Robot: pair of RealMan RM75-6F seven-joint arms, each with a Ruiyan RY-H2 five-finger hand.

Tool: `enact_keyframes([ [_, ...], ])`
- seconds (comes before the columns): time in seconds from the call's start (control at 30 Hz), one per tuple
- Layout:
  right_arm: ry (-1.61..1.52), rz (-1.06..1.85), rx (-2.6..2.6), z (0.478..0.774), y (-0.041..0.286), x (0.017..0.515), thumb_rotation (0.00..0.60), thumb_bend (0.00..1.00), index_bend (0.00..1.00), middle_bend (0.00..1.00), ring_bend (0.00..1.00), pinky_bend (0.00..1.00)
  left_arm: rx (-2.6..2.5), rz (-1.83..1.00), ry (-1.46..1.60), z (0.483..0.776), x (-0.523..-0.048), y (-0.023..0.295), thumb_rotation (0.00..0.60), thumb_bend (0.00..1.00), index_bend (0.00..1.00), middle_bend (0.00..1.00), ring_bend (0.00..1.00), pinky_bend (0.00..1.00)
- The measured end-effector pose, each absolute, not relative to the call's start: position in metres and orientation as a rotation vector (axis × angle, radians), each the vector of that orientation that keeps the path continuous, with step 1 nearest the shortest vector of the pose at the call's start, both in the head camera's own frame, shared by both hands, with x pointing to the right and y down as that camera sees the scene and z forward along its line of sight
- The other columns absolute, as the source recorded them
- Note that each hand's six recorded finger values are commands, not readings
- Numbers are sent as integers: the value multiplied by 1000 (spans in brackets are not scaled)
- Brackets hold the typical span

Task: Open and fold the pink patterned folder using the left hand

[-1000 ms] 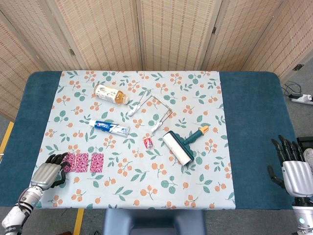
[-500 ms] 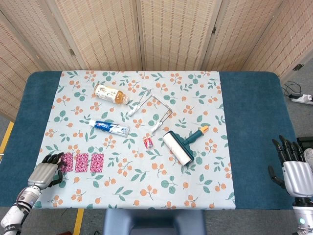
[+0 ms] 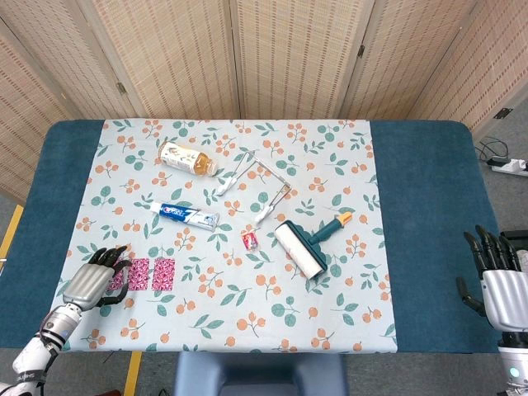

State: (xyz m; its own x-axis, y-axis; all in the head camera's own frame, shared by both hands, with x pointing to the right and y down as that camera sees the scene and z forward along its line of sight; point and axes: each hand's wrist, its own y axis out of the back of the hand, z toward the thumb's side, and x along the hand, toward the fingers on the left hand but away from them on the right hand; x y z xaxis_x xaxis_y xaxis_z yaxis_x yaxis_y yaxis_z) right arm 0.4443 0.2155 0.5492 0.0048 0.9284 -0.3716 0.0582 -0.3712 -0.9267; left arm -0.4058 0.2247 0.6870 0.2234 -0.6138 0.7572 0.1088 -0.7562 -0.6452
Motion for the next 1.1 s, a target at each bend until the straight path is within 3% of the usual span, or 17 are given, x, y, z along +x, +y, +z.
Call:
enact_keyframes([
  [0.4, -1054, 1473, -1521, 548, 213, 449, 600, 458, 0, 0, 0, 0, -1950, -1551, 358, 702, -357, 213, 278, 361, 129, 0, 0, 0],
  [0.77, -1056, 1478, -1528, 551, 212, 452, 600, 458, 0, 0, 0, 0, -1945, -1602, 315, 715, -342, 217, 349, 353, 90, 0, 0, 0],
  [1.1, -1059, 1479, -1528, 552, 212, 453, 600, 458, 0, 0, 0, 0, -1933, -1630, 324, 721, -344, 218, 349, 351, 85, 0, 0, 0],
])
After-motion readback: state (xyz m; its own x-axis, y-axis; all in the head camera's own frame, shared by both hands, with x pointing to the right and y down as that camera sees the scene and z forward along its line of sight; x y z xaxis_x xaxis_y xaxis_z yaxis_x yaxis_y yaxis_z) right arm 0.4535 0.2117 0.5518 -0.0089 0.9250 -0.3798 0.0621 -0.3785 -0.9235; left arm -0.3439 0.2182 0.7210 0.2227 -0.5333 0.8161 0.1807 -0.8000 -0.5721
